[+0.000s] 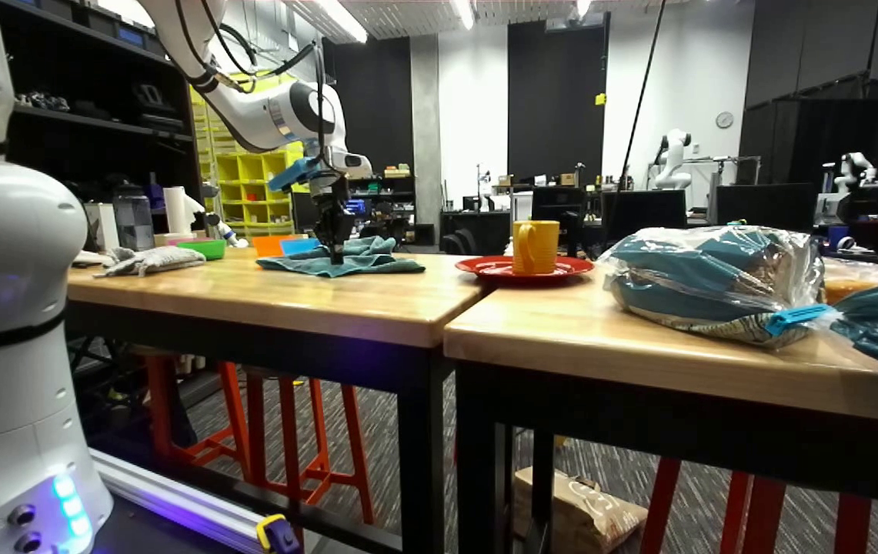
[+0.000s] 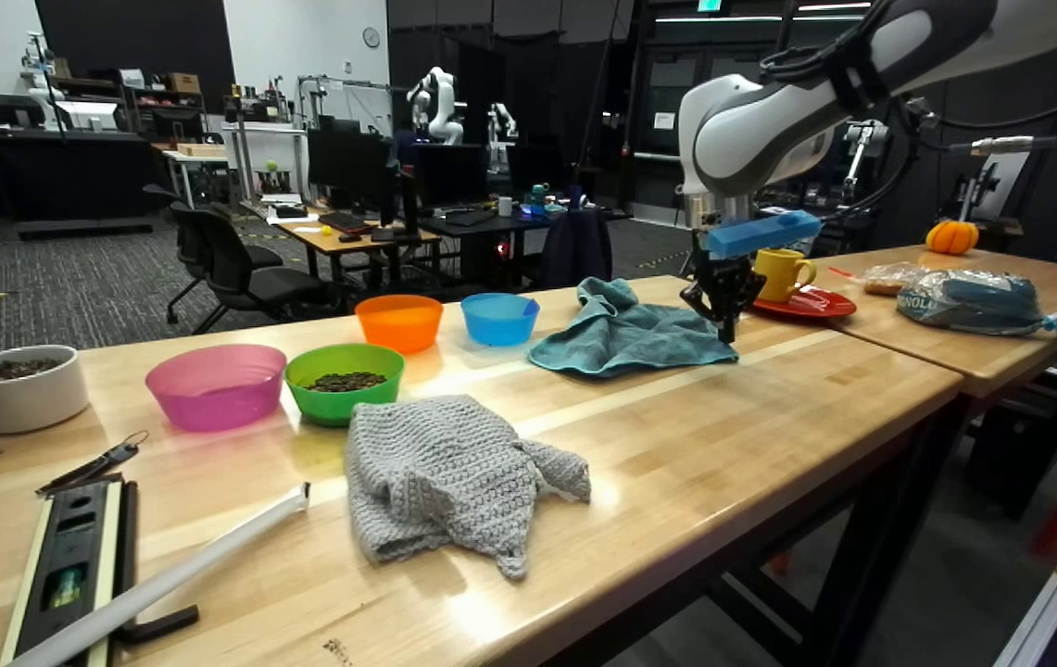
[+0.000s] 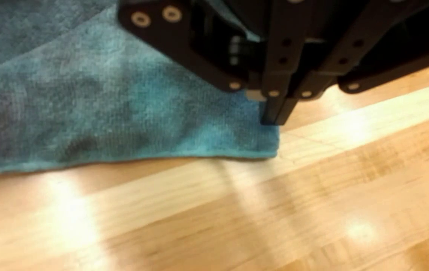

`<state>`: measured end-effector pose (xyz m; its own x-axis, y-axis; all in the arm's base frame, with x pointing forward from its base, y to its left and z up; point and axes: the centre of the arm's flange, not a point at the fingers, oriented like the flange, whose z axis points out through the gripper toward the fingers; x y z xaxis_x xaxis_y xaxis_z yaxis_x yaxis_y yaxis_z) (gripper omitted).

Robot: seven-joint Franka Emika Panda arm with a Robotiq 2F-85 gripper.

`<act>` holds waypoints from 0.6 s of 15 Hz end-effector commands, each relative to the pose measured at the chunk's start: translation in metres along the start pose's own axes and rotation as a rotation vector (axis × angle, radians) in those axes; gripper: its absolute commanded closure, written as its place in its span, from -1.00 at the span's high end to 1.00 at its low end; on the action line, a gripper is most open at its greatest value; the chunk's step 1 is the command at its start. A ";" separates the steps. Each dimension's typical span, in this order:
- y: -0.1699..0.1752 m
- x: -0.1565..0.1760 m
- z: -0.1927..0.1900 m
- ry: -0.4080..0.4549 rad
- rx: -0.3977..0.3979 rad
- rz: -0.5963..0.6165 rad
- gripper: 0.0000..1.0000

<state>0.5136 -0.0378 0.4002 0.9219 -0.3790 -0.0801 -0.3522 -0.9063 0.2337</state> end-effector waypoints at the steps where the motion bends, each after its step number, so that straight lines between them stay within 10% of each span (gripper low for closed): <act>1: 0.009 -0.020 0.009 0.011 0.029 -0.061 -1.00; 9: 0.007 -0.027 0.024 -0.008 0.025 -0.125 -1.00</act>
<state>0.4995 -0.0359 0.3801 0.9536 -0.2857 -0.0950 -0.2605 -0.9412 0.2151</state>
